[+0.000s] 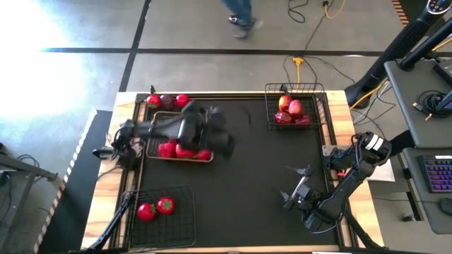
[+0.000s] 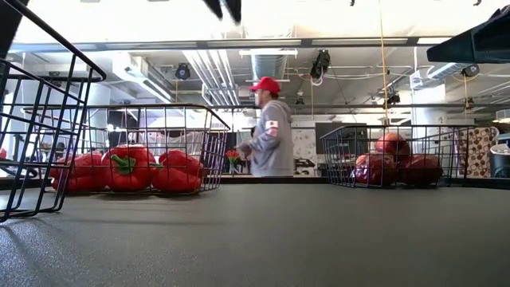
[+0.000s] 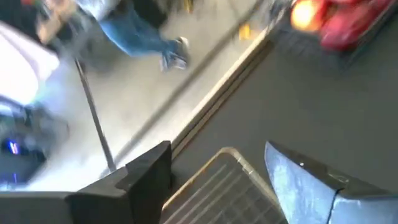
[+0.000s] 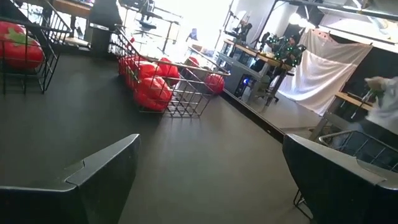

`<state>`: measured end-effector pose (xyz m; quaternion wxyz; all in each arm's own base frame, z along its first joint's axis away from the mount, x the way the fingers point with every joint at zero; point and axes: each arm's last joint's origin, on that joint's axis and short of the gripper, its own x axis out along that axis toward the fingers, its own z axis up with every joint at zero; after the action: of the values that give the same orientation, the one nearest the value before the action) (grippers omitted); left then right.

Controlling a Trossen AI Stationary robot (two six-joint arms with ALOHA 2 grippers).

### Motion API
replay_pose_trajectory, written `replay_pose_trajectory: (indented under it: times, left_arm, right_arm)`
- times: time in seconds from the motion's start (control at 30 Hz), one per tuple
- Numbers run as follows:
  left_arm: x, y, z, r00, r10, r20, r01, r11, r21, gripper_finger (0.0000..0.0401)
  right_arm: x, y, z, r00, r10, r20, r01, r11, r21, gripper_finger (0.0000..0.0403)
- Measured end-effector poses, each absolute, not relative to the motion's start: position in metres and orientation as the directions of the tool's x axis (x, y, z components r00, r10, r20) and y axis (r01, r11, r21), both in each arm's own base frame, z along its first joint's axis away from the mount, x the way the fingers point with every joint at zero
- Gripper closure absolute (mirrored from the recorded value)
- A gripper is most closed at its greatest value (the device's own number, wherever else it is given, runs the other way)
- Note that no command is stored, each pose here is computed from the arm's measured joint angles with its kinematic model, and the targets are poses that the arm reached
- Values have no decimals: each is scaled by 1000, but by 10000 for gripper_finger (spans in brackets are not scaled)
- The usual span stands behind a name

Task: Sort produce into baskets
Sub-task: Move the tomato from the top left to the top center of the table

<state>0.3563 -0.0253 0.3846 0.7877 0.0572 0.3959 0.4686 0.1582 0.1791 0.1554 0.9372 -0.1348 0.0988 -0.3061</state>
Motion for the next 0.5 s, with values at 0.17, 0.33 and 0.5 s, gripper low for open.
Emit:
replay_pose_trajectory:
  times: [0.17, 0.33, 0.5]
  left_arm:
    - [355, 55, 368, 54, 733, -678, -706, 508, 494, 166]
    - [336, 129, 345, -135, 649, -748, -747, 429, 507, 166]
    - [305, 188, 328, -232, 482, -845, -827, 359, 432, 166]
  right_arm:
    - [159, 180, 154, 782, -608, -138, 547, 776, -314, 19]
    - [158, 180, 152, 759, -621, -197, 536, 767, -352, 19]
    - [158, 179, 152, 753, -624, -210, 534, 766, -358, 19]
